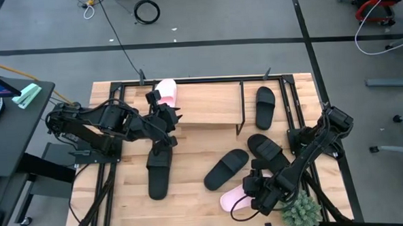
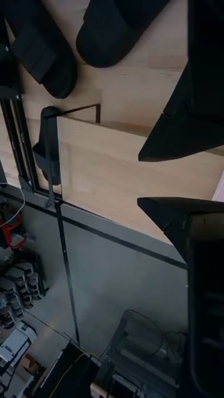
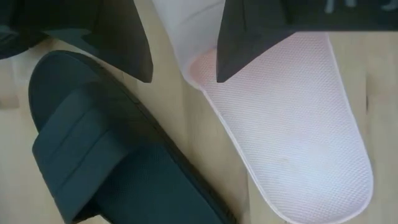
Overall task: Pick and place slides into the shelf
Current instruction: Put the pink slipper on the shelf
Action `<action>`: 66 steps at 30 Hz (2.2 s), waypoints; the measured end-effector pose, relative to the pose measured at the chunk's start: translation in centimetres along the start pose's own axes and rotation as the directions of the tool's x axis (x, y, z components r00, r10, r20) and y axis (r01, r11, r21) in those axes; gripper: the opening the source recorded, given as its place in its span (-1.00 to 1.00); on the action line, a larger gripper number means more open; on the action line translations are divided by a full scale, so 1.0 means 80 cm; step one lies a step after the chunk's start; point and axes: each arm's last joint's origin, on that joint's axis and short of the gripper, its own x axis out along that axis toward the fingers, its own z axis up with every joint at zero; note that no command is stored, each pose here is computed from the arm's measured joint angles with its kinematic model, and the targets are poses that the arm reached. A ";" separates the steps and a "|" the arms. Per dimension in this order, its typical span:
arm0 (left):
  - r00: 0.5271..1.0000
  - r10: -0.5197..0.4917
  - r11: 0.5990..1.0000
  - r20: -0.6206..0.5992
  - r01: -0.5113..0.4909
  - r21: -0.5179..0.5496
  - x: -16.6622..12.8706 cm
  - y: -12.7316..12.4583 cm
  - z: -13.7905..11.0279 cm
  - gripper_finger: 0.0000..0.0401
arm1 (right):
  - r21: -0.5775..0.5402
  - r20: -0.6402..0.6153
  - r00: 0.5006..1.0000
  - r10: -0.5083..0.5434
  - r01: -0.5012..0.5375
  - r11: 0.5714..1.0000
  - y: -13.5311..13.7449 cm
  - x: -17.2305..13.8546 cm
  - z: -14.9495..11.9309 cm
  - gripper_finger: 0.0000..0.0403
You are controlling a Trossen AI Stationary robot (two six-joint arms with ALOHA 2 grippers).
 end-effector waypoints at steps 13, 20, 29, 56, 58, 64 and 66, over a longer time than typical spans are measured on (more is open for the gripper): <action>1.000 0.001 1.000 -0.018 -0.001 0.017 0.000 0.000 -0.003 -0.47 | -0.046 -0.102 0.995 -0.003 -0.002 0.999 -0.005 0.008 -0.020 -0.08; 1.000 0.001 1.000 -0.018 -0.001 0.017 0.000 0.000 -0.003 -0.47 | -0.019 -0.149 0.989 -0.010 0.007 1.000 -0.003 -0.011 -0.013 -0.08; 1.000 -0.012 0.998 -0.020 0.011 -0.058 0.001 -0.001 -0.003 -0.47 | 0.280 -0.206 0.972 0.110 -0.049 0.959 0.018 -0.046 -0.007 -0.08; 0.893 -0.418 0.757 0.166 0.242 0.606 0.191 -0.337 -0.016 -0.46 | 0.428 -0.490 0.838 0.240 -0.008 0.904 0.028 -0.079 -0.025 -0.08; 0.896 -0.414 0.735 0.160 0.224 0.640 0.207 -0.348 -0.025 -0.47 | 0.420 -0.495 0.837 0.234 -0.005 0.908 0.025 -0.083 -0.026 -0.08; 0.834 -0.501 0.716 0.230 0.249 0.653 0.223 -0.372 -0.032 -0.43 | 0.423 -0.439 0.871 0.219 -0.015 0.906 0.013 -0.097 -0.023 -0.08; 0.819 -0.529 0.708 0.222 0.282 0.647 0.218 -0.377 -0.034 -0.41 | 0.424 -0.391 0.898 0.202 -0.019 0.905 0.008 -0.101 -0.020 -0.08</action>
